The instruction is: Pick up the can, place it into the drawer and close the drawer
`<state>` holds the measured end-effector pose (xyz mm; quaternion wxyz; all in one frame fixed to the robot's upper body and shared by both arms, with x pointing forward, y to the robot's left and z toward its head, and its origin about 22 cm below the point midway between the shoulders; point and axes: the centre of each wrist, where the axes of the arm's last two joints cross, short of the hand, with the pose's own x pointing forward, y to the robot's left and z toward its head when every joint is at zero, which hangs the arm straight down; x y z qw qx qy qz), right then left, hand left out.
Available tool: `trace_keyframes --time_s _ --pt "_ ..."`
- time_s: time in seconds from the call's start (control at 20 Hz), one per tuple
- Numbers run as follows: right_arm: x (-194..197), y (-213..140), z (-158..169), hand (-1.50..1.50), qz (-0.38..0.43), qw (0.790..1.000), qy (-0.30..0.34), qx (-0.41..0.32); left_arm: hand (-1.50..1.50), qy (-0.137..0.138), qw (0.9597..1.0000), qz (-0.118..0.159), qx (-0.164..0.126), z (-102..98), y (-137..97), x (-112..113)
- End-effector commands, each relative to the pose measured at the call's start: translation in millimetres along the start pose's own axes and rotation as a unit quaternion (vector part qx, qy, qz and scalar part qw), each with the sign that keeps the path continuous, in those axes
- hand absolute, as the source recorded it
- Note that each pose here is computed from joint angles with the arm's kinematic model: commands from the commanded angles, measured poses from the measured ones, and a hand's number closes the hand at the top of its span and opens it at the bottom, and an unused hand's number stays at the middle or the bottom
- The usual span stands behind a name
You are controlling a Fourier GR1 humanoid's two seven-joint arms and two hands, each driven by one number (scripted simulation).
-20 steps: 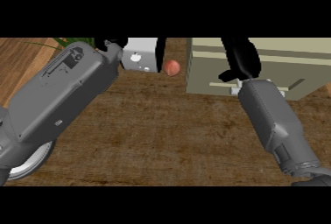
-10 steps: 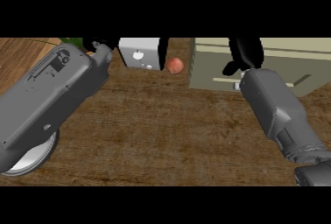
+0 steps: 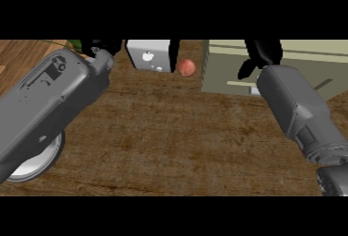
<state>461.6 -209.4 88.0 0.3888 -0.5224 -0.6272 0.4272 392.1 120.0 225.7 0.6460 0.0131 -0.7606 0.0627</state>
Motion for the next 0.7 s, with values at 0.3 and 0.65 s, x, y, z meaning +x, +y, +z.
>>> trace_keyframes --time_s 0.3,0.65 --pt "24 -22 -23 -1.50 -0.284 0.958 0.036 -0.020 -1.50 0.003 0.9999 0.004 -0.016 12 -2 0" --pt "24 -22 -23 -1.50 -0.366 0.930 0.035 -0.026 -1.50 0.013 0.9999 -0.001 -0.001 15 6 -11"
